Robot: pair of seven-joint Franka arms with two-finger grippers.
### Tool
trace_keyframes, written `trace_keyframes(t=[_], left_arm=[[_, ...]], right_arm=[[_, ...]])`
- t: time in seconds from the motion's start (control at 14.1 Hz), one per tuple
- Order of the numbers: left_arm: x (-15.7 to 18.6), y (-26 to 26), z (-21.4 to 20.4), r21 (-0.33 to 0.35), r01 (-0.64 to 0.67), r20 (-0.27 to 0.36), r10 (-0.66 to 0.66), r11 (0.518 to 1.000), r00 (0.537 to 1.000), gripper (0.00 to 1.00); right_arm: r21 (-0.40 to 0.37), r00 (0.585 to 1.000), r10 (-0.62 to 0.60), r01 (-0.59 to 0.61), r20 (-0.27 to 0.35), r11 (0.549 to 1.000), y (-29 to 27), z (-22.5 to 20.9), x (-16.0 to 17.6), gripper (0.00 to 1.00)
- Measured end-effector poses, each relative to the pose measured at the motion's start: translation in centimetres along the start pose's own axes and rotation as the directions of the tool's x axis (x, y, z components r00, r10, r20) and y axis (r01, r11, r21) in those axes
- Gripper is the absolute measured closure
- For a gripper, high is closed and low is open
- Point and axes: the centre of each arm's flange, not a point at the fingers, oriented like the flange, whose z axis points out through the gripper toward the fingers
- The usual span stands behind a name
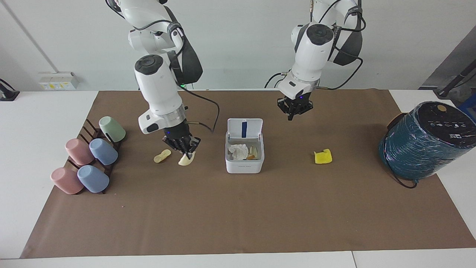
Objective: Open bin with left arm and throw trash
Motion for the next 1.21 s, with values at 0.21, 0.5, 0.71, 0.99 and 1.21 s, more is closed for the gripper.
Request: trace_keyframes(t=[0.21, 0.5, 0.71, 0.99, 1.21], left_arm=[[0.8, -3.7, 2.4, -0.004, 0.01, -0.041, -0.011, 1.0, 0.999, 0.58], [1.3, -9.2, 4.9, 0.005, -0.001, -0.064, 0.002, 1.0, 0.998, 0.09], [1.0, -11.5, 7.8, 0.009, -0.005, -0.102, 0.006, 1.0, 0.995, 0.0], [0.3, -14.9, 11.1, 0.022, -0.017, -0.142, 0.02, 1.0, 0.99, 0.0], [0.8, -15.2, 14.1, 0.024, -0.015, -0.156, 0.018, 1.0, 0.988, 0.0]], right_arm=[[0.046, 0.998, -0.063, 0.062, 0.008, 0.997, -5.3, 0.6, -4.1, 0.92], [0.079, 0.997, -0.079, 0.077, 0.023, 0.994, -10.3, 2.3, -9.1, 0.92], [0.092, 0.999, -0.022, 0.018, 0.048, 0.996, -11.5, 3.9, -10.3, 0.92], [0.083, 0.997, -0.007, 0.001, 0.081, 0.997, -11.3, 5.6, -10.6, 0.75], [0.078, 0.996, -0.006, -0.001, 0.084, 0.997, -11.2, 5.9, -10.6, 0.43]])
